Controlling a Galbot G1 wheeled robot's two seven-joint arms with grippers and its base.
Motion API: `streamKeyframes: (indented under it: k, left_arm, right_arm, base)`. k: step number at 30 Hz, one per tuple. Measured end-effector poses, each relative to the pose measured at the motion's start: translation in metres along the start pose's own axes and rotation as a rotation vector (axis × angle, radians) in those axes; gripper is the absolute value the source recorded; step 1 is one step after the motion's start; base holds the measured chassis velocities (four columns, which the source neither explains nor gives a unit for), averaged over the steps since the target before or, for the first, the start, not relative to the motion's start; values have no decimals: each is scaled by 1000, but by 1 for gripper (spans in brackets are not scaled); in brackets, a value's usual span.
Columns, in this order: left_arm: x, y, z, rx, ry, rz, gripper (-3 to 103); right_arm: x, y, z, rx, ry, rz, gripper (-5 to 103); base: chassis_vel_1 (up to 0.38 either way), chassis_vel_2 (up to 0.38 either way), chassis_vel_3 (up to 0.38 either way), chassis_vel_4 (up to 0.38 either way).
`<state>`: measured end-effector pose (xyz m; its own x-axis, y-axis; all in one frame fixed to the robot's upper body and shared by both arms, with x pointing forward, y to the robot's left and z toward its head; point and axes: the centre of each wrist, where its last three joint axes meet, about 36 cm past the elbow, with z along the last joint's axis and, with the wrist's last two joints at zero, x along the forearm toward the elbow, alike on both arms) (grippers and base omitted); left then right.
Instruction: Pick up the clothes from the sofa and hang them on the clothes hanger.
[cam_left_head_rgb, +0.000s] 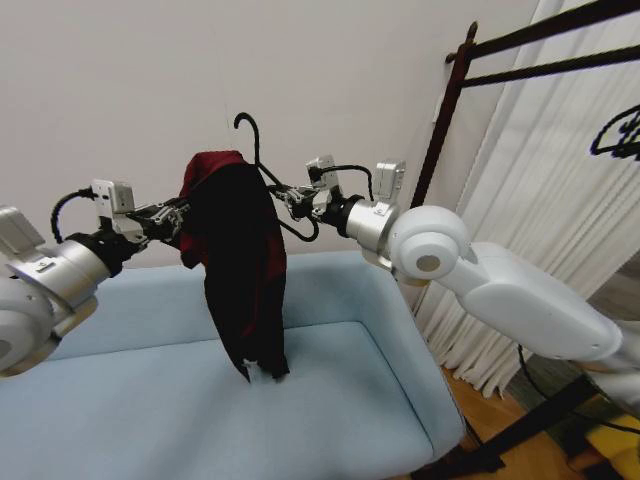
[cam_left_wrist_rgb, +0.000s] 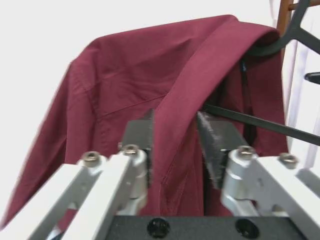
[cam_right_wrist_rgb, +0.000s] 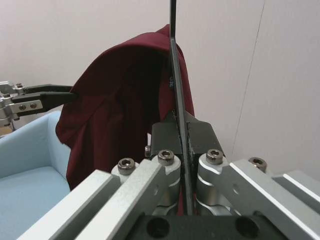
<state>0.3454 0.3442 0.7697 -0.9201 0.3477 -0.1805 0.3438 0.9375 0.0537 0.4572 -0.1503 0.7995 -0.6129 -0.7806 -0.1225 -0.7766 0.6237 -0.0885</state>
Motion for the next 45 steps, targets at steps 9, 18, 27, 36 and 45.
streamKeyframes:
  k: [9, 18, 27, 36, 45]
  left_arm:
    - [-4, 19, -9, 1, 4, -54, 64]
    - [-17, 70, -18, -46, 24, -115, 98]
    - [-32, 142, -64, -181, 99, 282, 100]
    - [-40, 174, -97, -235, 202, 442, 100]
    - [-45, 190, -116, -273, 278, 570, 100]
  right_arm:
    - [10, -34, 3, -2, -15, -56, 2]
    - [34, -77, -2, 26, 25, -166, 2]
    - [30, -106, -10, 36, 106, -308, 2]
    - [-5, -93, -13, 46, 117, -411, 2]
    - [-18, -83, -15, 65, 119, -478, 2]
  base:
    - [0, 0, 0, 0]
    - [0, 0, 0, 0]
    - [0, 0, 0, 0]
    - [0, 0, 0, 0]
    - [0, 0, 0, 0]
